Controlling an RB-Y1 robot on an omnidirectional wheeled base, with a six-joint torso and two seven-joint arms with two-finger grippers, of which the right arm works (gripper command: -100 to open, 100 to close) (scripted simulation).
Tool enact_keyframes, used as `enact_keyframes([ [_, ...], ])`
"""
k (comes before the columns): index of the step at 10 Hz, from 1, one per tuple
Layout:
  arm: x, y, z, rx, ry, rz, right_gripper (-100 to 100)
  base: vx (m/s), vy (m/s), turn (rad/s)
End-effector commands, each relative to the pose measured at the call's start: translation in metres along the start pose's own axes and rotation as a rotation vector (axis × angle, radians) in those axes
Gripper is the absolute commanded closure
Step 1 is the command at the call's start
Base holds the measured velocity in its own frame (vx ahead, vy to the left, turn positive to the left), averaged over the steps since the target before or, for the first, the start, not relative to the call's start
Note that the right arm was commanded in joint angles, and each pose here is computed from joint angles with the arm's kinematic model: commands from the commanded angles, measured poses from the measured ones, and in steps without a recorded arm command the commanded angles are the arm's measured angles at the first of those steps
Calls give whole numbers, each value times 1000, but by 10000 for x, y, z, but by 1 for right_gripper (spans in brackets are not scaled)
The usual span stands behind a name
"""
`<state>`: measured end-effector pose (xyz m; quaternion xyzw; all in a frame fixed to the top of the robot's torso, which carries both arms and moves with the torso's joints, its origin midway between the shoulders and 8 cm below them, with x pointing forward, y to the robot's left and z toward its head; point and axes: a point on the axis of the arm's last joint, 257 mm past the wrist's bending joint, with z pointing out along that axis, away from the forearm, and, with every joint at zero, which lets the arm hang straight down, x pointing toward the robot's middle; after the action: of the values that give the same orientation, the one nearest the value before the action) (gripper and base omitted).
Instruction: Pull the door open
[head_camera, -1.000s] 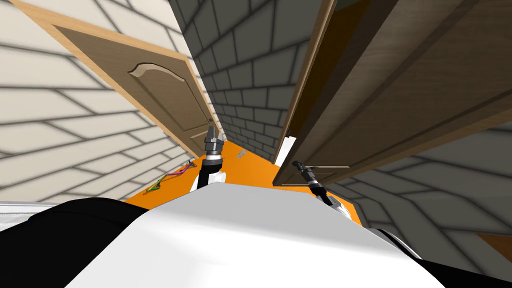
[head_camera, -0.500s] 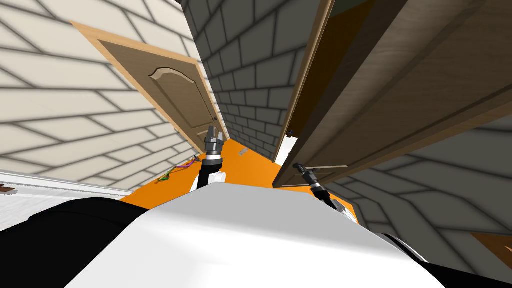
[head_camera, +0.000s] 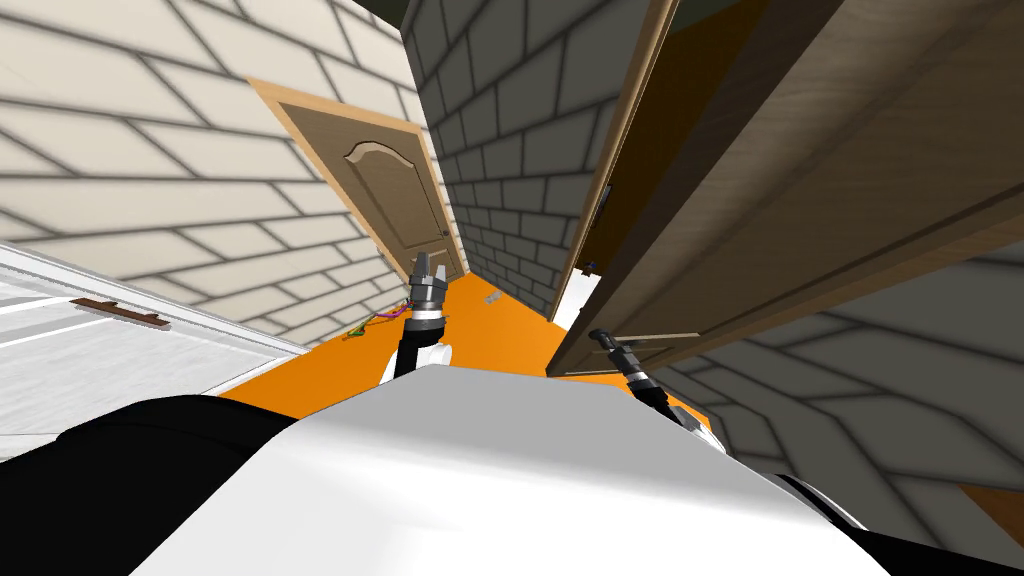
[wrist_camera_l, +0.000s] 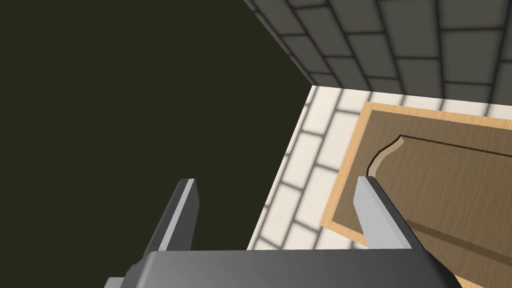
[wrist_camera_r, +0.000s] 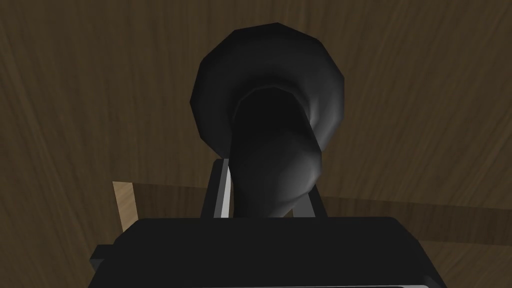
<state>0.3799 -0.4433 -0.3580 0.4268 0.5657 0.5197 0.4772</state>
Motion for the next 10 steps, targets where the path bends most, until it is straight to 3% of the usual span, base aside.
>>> enact_keyframes([
  [1,-22,10,-63,-3,5,-3,100,-202,-87,173],
  [5,-58,27,-191,-6,16,-6,100,-189,-99,138],
  [10,-15,-5,-223,-4,25,1,100,-136,-66,125],
])
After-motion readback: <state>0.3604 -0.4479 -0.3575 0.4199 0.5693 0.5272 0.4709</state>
